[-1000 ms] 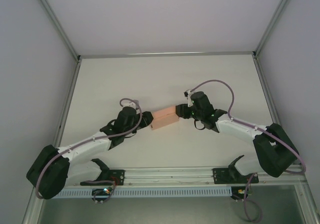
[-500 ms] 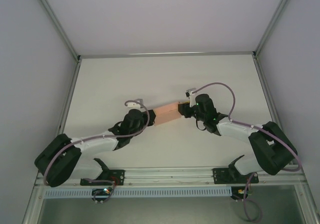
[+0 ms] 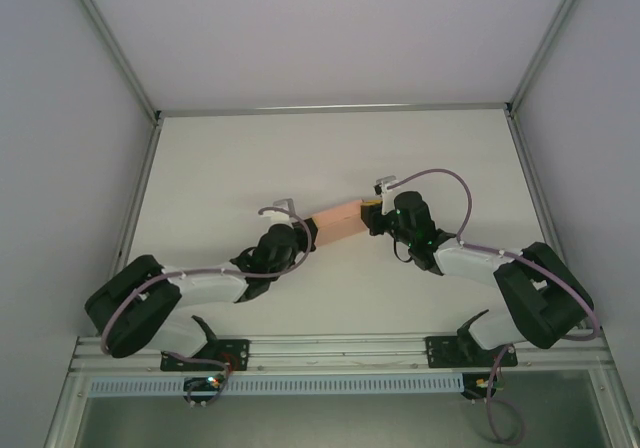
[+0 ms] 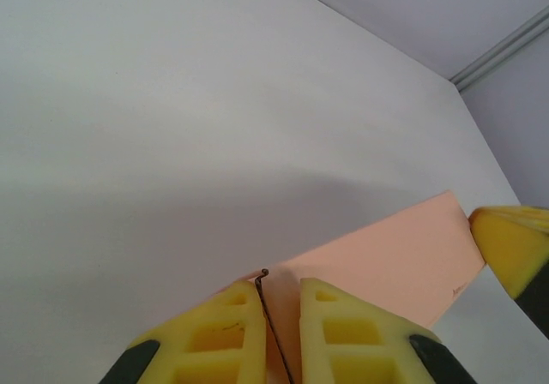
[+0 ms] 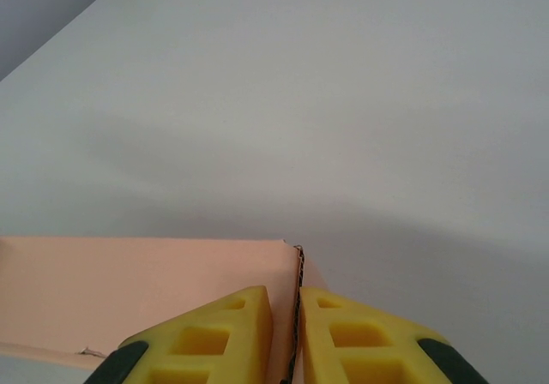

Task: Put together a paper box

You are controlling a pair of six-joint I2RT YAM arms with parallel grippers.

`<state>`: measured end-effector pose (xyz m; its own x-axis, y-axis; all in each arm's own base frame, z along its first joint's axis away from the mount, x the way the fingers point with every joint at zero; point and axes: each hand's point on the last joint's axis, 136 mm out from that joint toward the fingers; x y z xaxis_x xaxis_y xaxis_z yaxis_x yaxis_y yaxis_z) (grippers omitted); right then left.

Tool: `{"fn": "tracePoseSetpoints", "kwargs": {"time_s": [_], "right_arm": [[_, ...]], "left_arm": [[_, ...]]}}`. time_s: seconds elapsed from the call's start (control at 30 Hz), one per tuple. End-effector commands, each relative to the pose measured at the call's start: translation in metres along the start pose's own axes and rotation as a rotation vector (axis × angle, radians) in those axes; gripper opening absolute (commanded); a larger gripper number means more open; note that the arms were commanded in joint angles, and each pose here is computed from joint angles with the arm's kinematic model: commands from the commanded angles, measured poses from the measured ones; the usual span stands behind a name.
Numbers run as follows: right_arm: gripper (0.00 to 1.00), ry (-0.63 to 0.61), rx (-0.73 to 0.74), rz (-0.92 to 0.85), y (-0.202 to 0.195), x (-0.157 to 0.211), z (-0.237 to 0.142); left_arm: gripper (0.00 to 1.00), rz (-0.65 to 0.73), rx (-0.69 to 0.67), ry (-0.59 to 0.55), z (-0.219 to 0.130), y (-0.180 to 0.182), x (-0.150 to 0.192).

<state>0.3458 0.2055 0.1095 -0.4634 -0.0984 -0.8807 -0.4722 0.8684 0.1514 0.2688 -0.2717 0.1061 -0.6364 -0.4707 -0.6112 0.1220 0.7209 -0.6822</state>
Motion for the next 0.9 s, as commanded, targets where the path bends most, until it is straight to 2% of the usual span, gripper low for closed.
{"fn": "tracePoseSetpoints", "kwargs": {"time_s": [0.0,0.1,0.2,0.3,0.43,0.53,0.6,0.7,0.73,0.87], "right_arm": [[0.21,0.4,-0.067,0.019,0.014,0.111,-0.012],[0.25,0.402,-0.055,0.071,0.016,0.099,-0.012],[0.28,0.371,-0.062,0.102,0.02,0.082,-0.014],[0.33,0.362,-0.039,0.11,0.019,0.068,-0.015],[0.36,0.367,-0.001,0.12,0.015,0.05,-0.013],[0.45,0.345,0.027,0.13,0.013,0.033,-0.01],[0.46,0.324,0.049,0.137,0.01,0.02,-0.009],[0.53,0.283,0.044,0.143,0.012,-0.003,-0.008],[0.54,0.268,0.042,0.144,0.013,-0.011,-0.008],[0.55,0.229,0.033,0.136,0.014,-0.034,-0.007]], "left_arm": [[0.2,0.254,-0.357,0.455,-0.043,0.107,0.099],[0.25,0.31,-0.378,0.415,-0.037,0.091,0.077],[0.29,0.347,-0.337,0.382,-0.025,0.064,0.058],[0.41,0.337,-0.292,0.36,-0.016,0.043,0.041],[0.48,0.34,-0.27,0.323,-0.013,0.024,0.013],[0.56,0.321,-0.236,0.286,-0.012,0.011,-0.009],[0.66,0.322,-0.188,0.266,-0.013,-0.002,-0.019],[0.88,0.338,-0.143,0.235,-0.015,-0.015,-0.032],[0.99,0.337,-0.14,0.222,-0.014,-0.016,-0.037],[1.0,0.293,-0.15,0.191,-0.011,-0.012,-0.055]]}}
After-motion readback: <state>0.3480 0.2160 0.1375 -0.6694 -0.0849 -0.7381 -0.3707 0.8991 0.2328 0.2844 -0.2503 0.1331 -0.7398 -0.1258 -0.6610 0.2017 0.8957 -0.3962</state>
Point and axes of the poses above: each hand's point on the last joint's axis, 136 mm out from that joint toward the fingers, its own z axis out along the fingers, its own y axis along the line the jaws close on, x = y × z, and after that the axes turned 7 degrees about -z, right-handed
